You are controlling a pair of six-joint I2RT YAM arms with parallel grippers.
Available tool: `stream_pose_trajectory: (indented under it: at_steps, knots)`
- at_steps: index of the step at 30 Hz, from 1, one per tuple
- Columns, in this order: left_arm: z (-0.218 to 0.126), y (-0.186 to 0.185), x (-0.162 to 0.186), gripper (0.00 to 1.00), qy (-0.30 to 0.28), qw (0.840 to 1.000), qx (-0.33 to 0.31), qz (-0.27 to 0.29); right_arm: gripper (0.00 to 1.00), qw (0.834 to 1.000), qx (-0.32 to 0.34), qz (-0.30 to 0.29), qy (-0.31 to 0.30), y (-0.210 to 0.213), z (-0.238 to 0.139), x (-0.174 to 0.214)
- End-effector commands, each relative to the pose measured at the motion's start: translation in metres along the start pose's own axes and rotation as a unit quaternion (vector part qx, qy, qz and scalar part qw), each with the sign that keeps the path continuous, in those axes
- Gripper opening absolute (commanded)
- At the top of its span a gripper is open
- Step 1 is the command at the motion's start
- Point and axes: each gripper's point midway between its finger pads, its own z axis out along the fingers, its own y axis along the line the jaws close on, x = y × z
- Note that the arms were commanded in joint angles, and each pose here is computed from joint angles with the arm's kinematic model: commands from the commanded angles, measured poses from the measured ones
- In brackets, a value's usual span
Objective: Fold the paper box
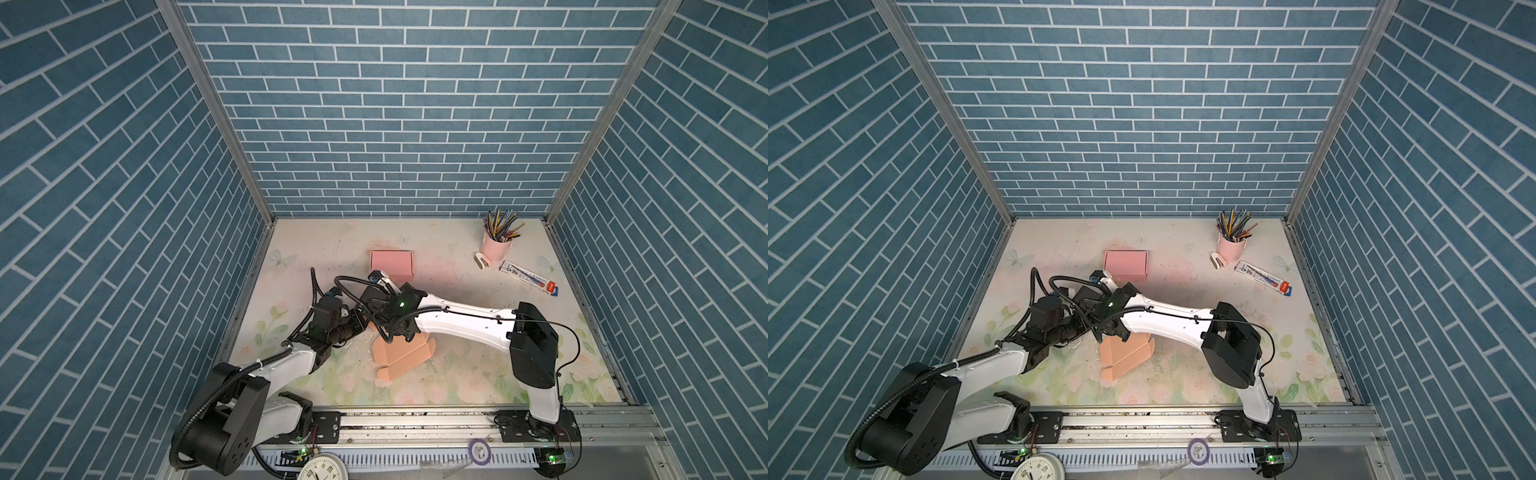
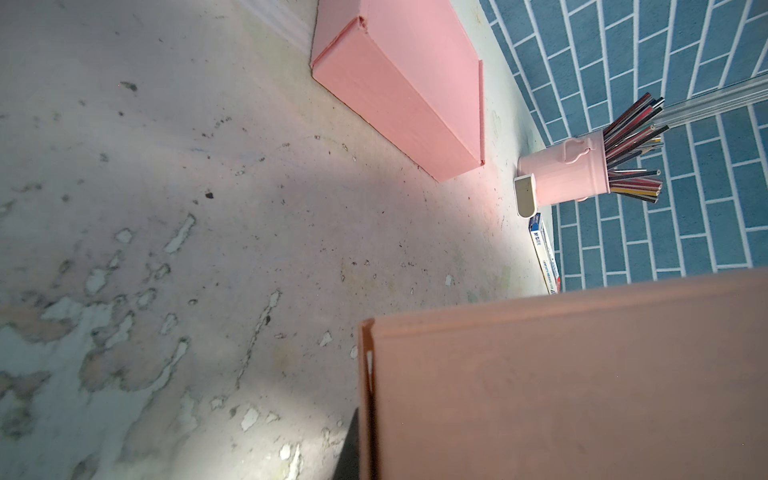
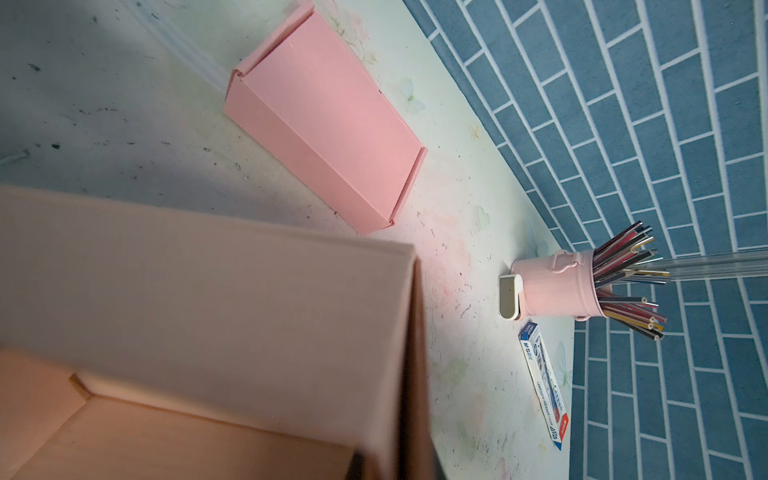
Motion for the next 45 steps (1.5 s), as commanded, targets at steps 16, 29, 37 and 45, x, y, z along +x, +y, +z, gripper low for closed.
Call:
stream_pose_trajectory:
  at_steps: [16, 29, 37, 45]
  knots:
    - [0.002, -0.014, -0.012, 0.08, -0.022, 1.0, 0.008, 0.016, 0.02, 0.998, 0.026, -0.06, 0.021, 0.006, 0.006, 0.012]
    - [0.002, -0.011, -0.012, 0.08, -0.028, 0.999, 0.0, 0.026, 0.06, 0.999, 0.02, -0.036, 0.01, 0.006, -0.003, 0.009]
    - [0.001, -0.009, -0.011, 0.08, -0.031, 0.999, -0.002, 0.025, 0.19, 0.999, 0.024, -0.019, -0.01, 0.0, -0.012, -0.001]
    - [-0.003, -0.009, -0.012, 0.08, -0.035, 0.999, -0.004, 0.026, 0.09, 0.999, 0.03, -0.025, -0.008, 0.001, -0.01, 0.003]
